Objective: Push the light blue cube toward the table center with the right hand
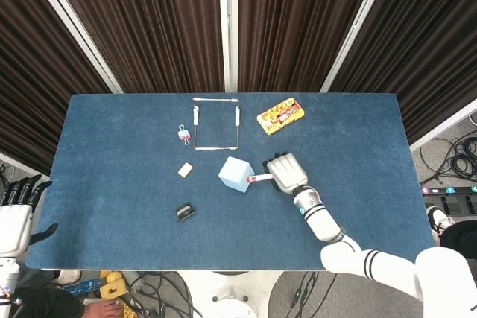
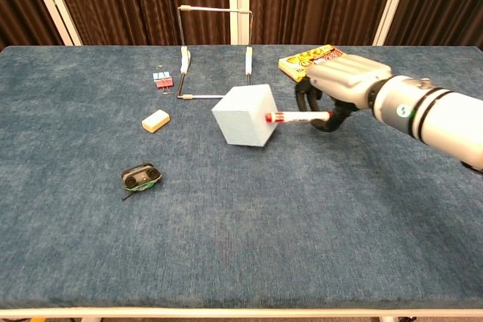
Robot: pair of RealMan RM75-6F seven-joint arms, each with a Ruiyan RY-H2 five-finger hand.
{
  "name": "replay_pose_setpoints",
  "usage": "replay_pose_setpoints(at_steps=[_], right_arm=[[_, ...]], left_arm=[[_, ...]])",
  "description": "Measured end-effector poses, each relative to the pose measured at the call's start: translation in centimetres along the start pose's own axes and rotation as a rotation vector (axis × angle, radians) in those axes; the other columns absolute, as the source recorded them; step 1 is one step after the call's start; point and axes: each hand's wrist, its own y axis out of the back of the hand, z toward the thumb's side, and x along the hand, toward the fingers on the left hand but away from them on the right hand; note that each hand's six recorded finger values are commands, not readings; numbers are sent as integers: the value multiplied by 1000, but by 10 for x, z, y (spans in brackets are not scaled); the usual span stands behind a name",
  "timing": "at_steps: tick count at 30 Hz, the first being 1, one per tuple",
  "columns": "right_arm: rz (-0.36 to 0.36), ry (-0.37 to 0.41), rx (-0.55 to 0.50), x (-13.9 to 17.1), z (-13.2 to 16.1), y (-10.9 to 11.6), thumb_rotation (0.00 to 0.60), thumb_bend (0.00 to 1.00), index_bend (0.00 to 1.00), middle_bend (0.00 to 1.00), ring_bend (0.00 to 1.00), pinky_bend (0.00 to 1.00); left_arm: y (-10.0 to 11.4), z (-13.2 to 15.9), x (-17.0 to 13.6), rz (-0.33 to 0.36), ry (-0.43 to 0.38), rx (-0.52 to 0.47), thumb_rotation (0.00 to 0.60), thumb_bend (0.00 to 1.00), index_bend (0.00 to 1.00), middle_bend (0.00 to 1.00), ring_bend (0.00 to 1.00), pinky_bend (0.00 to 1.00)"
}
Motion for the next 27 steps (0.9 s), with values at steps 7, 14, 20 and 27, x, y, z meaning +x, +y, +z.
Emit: replay_pose_setpoints(at_steps=[7, 14, 20, 27], right_arm=[[5, -24, 29, 3, -8, 6, 600, 477, 703, 681, 314, 363], [32, -81, 59, 11, -35, 4, 600, 477, 703, 681, 314, 363], [50, -103, 71, 3, -39, 3, 600, 477, 703, 681, 313, 359], [64, -80, 85, -19, -14, 3, 600, 477, 705, 682, 314, 354]], left_arm=[[-1, -1, -1, 2, -3, -3, 600, 125, 246, 219, 135, 137], [-2, -2, -1, 2, -5, -8, 600, 125, 246, 218, 135, 137], [-2, -2, -2, 1, -4, -9, 600, 125, 246, 218, 135, 137], [-2, -4, -5, 2, 2, -6, 600, 125, 246, 219, 135, 137]])
